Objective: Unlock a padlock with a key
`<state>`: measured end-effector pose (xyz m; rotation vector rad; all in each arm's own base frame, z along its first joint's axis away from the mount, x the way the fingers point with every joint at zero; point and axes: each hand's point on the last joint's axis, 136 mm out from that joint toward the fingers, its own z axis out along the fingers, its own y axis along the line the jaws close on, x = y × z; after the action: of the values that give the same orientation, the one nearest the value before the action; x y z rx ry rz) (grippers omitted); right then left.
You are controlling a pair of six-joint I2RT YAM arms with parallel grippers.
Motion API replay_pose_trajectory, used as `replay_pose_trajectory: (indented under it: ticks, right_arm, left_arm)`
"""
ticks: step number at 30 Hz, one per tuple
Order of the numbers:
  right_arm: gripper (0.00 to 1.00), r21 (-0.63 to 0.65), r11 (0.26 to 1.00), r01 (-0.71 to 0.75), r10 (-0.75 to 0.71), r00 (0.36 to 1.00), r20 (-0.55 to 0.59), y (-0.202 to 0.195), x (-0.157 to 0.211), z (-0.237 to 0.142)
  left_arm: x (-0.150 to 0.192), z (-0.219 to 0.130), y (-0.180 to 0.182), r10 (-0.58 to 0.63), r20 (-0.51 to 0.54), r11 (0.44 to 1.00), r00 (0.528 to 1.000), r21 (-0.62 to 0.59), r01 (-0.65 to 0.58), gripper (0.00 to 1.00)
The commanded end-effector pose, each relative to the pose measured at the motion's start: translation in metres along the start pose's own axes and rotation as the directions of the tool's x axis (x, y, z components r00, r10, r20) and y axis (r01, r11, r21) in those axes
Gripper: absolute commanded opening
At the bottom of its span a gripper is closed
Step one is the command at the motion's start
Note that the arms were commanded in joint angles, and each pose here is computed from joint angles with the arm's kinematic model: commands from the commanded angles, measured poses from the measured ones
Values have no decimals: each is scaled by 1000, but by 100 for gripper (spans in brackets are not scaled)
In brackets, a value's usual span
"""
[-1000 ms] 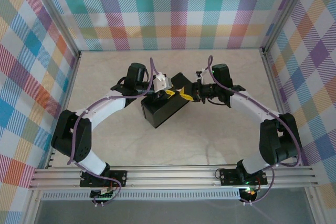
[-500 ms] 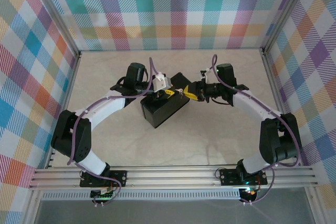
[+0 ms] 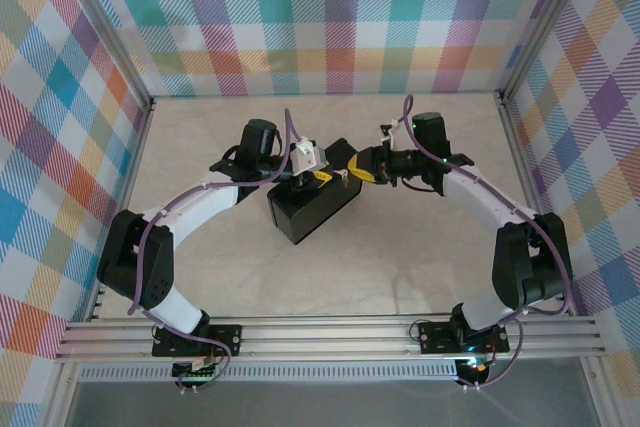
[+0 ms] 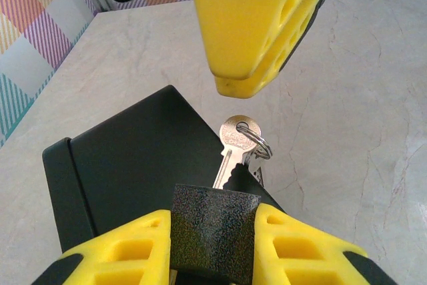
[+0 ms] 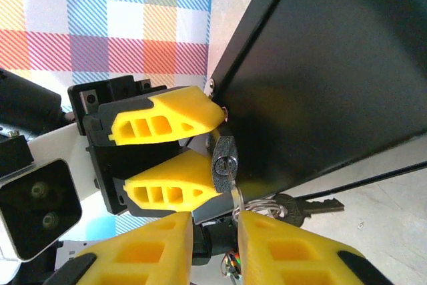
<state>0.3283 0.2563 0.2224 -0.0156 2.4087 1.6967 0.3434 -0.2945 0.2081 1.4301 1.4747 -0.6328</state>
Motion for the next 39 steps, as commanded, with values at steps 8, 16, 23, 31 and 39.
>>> replay_pose_trajectory:
  ticks: [8,16,23,31,39]
  right_arm:
    - [24,-27,1000,15,-16,999,-45,-1,-1,14]
    - [17,-55,998,15,-18,998,-62,4,1,20]
    - [4,-110,994,3,-12,996,-85,14,8,19]
    - [0,-142,990,-4,-18,988,-153,2,7,15]
    - [0,-154,983,100,-128,975,-184,6,9,9]
  left_arm:
    - [14,-5,-4,-67,-53,997,996,25,68,8]
    - [15,-3,-4,-74,-56,997,996,32,76,8]
    - [19,-1,-4,-77,-66,996,995,36,79,9]
    - [23,-3,-15,-98,-64,987,993,123,105,6]
    - [23,-10,-27,-117,-76,966,990,224,132,6]
